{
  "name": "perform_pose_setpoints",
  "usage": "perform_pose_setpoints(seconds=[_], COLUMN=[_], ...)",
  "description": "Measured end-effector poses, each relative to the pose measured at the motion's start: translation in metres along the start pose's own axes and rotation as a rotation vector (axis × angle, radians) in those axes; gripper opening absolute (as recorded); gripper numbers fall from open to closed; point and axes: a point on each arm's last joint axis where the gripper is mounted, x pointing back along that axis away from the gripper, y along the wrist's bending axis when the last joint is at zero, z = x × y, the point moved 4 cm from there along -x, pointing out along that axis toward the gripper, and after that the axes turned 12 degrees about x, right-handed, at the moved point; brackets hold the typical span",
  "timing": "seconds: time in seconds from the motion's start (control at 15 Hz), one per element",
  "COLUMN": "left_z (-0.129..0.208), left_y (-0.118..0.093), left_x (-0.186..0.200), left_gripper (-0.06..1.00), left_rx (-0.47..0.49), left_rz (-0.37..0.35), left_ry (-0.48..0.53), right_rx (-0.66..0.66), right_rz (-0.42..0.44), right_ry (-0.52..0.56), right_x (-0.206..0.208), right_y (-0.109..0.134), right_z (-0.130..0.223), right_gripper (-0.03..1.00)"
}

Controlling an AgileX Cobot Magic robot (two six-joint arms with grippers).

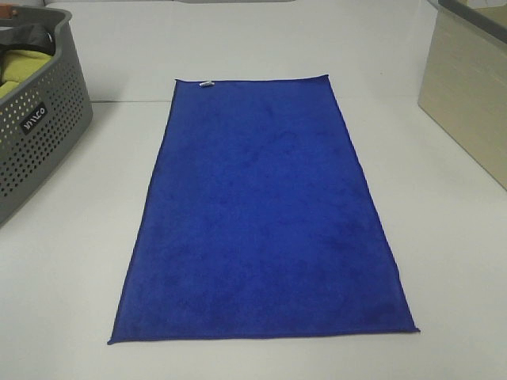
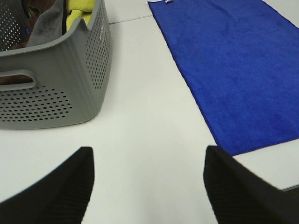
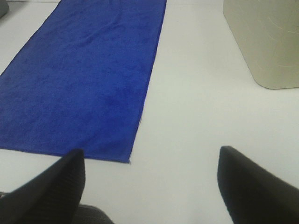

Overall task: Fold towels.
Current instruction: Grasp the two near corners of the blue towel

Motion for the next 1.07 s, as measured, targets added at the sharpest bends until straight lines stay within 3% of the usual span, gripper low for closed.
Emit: perform_pose_setpoints(seconds=[0.73, 0.87, 1.07], left_z=[-0.002, -0.01, -0.04], left_y=[-0.008, -0.008, -0.004], left_x=[0.0, 0.0, -0.012], left_gripper=[0.64, 0.64, 0.64], left_rx=[0.047, 0.107, 0.292], left_rz=[0.063, 0.063, 0.071], left_ry=[-0.014, -0.068, -0.178], right_rx=[-0.002, -0.052, -0.109], right_rz=[-0.004, -0.004, 0.009], right_ry=[0.013, 0.024, 0.029], right_x=[-0.002, -0.008, -0.029], right_y=[0.0, -0.004, -0.017], right_z=[0.0, -0.01, -0.038], right_gripper=[0.74, 0.74, 0.74])
